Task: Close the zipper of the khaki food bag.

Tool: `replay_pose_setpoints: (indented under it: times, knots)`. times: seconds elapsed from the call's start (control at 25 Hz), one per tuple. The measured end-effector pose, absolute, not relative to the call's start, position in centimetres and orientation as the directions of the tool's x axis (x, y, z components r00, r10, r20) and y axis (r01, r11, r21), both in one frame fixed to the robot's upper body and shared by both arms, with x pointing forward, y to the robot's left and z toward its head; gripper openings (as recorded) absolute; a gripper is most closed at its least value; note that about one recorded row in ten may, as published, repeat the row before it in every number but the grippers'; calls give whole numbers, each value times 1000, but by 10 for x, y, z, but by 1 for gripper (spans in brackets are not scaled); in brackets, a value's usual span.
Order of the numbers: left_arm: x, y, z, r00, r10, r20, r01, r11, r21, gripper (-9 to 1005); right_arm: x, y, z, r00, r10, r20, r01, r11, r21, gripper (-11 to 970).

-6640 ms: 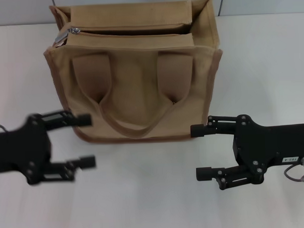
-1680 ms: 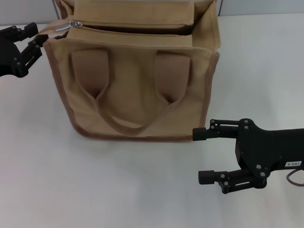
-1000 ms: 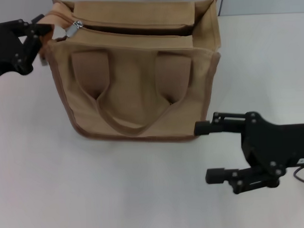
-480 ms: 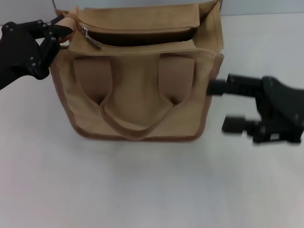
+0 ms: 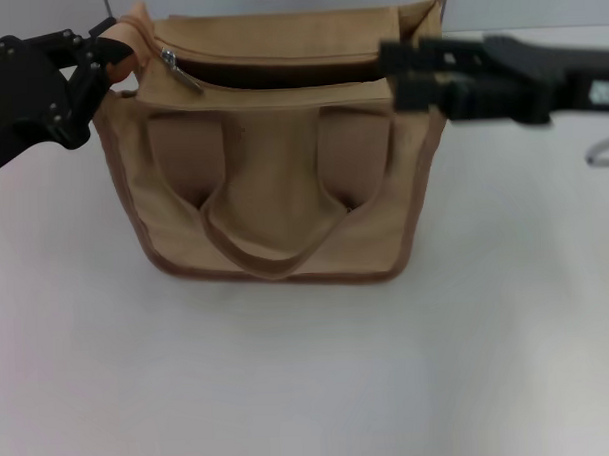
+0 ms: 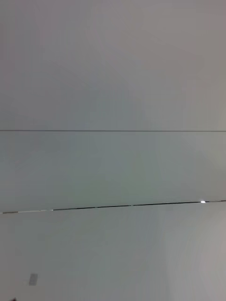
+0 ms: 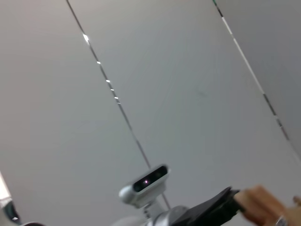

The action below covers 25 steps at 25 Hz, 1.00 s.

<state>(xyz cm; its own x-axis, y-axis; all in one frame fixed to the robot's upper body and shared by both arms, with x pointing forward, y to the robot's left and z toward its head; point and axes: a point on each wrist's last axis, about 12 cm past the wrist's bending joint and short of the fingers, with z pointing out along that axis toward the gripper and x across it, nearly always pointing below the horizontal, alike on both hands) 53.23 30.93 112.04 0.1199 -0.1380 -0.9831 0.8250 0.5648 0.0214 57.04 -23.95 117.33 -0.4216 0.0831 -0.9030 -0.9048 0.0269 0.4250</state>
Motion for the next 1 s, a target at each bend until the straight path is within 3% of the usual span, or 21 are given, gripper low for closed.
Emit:
replay_pose_setpoints:
  times: [0.12, 0.4, 0.92, 1.0]
  knots:
    - [533, 309, 1121, 120, -137, -983, 824, 566, 22, 22, 593, -219, 1190, -396, 44, -917, -916, 52, 398, 771]
    - [535, 310, 1120, 125, -150, -981, 810, 586, 13, 24, 621, -176, 1202, -362, -106, -926, -929, 121, 349, 766]
    - [541, 306, 1120, 124, -162, -979, 801, 599, 3, 27, 630, -130, 1219, -331, -247, -911, -943, 133, 307, 757]
    - [541, 306, 1121, 125, -161, -979, 801, 599, 4, 28, 632, -128, 1220, -334, -252, -908, -941, 144, 307, 706]
